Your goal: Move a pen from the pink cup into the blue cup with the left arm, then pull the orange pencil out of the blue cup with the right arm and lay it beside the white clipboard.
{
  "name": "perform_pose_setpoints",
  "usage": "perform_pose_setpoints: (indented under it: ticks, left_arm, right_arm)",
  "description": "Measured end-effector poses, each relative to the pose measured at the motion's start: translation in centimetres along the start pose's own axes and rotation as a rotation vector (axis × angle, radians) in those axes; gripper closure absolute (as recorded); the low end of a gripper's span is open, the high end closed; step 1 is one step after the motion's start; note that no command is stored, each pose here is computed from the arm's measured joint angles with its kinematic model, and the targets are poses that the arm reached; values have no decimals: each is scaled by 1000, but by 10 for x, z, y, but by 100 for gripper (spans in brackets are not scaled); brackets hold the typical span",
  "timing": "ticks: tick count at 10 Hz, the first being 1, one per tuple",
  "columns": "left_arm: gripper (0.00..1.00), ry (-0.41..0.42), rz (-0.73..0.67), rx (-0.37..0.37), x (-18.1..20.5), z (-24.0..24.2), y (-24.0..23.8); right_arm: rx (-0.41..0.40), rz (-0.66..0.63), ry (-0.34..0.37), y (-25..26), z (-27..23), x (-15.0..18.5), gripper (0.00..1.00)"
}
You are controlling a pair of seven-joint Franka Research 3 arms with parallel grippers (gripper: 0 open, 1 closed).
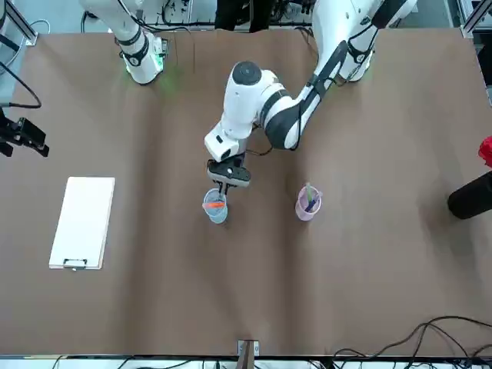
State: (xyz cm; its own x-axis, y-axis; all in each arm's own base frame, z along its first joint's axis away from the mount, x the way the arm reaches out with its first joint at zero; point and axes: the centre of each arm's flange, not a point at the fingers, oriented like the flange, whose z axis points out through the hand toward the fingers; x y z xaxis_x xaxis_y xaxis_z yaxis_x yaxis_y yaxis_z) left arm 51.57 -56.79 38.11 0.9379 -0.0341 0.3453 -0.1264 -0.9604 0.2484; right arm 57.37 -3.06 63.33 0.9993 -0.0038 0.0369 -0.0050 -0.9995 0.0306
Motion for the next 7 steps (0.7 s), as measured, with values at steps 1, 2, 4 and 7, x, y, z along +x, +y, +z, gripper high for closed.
perform_pose_setpoints:
  ticks: [1, 2, 4, 7]
  left_arm:
    - [84, 2, -1, -3, 0, 3, -1]
    - [84, -5, 3, -1, -4, 7, 1]
    - [83, -16, 11, -2, -11, 15, 5]
    - [40, 9, 7, -27, -6, 14, 4]
  right_arm:
    - [0, 0, 0, 0, 0, 0, 0]
    - [0, 0, 0, 0, 0, 0, 0]
    - [0, 0, 0, 0, 0, 0, 0]
    - [0, 0, 2, 0, 0, 0, 0]
